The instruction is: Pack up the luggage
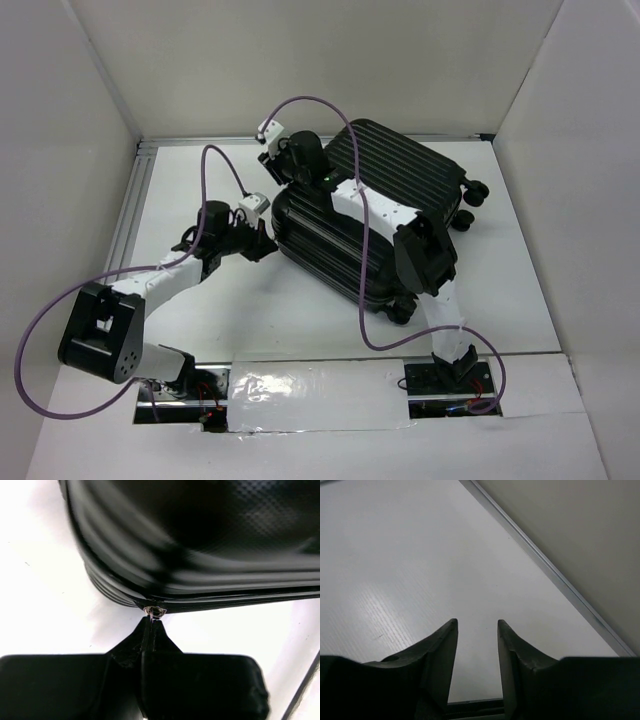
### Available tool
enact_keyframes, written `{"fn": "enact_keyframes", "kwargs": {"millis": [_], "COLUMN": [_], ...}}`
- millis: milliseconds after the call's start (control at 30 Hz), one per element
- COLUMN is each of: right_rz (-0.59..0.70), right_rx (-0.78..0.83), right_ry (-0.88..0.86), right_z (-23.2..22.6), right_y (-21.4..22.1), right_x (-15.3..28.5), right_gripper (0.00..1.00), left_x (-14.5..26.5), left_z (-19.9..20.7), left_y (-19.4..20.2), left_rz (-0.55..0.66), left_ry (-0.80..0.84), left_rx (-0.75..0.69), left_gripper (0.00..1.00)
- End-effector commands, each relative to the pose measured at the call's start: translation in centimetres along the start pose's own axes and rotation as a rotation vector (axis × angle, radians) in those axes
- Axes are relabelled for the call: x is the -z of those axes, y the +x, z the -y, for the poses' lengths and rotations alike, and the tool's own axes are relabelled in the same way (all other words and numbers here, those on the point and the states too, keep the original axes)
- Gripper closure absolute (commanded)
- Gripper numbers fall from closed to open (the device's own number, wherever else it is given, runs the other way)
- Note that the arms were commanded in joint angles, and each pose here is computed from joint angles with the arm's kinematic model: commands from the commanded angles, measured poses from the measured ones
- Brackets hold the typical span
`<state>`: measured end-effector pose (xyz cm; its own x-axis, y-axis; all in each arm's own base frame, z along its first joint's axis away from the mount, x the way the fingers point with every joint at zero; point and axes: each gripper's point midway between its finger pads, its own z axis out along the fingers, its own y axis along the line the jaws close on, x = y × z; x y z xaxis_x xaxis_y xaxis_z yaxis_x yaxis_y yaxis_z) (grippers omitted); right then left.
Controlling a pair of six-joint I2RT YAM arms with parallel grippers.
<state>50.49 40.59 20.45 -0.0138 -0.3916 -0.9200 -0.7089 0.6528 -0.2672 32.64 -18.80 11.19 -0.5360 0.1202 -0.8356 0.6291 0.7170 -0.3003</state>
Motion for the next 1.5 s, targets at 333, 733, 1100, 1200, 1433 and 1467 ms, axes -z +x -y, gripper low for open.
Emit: {"fn": "enact_keyframes", "kwargs": {"millis": [333,733,1100,1200,1433,1467], "right_rz": [-0.282,-0.311,-0.220,-0.213,-0.330,-0.356], "right_rx": [-0.187,-0.494,-0.860,-0.896,-1.074,-1.118], "right_ry": [-0.185,0.265,0.735,0.897,1.168,1.196], "right_z": [-3.6,6.0,22.3,24.3,21.6,20.6], "right_y": [9.6,5.9,1.1,1.2,7.5,9.2], "right_x": [3.9,6.1,18.8,24.8,37.2,38.0], "right_gripper": [0.62,0.40,0.07,0.05,0.01,0.01], "left_x": [0.2,-2.8,-3.6,-3.8,-5.1,-5.3], "left_z": [-8.0,-9.1,-7.9,-8.0,-7.8,-7.2], "left_y": [-10.1,-13.5,-12.7,-12.9,-12.5,-12.4], "left_rz": [0.255,0.290,0.288,0.280,0.253,0.251], "left_ry": [-0.146,-0.074,-0.004,-0.002,0.019,0.037], "left_rx": [-0.353,-0.388,-0.335,-0.320,-0.308,-0.312], "left_gripper": [1.00,1.00,1.00,1.00,1.00,1.00]}}
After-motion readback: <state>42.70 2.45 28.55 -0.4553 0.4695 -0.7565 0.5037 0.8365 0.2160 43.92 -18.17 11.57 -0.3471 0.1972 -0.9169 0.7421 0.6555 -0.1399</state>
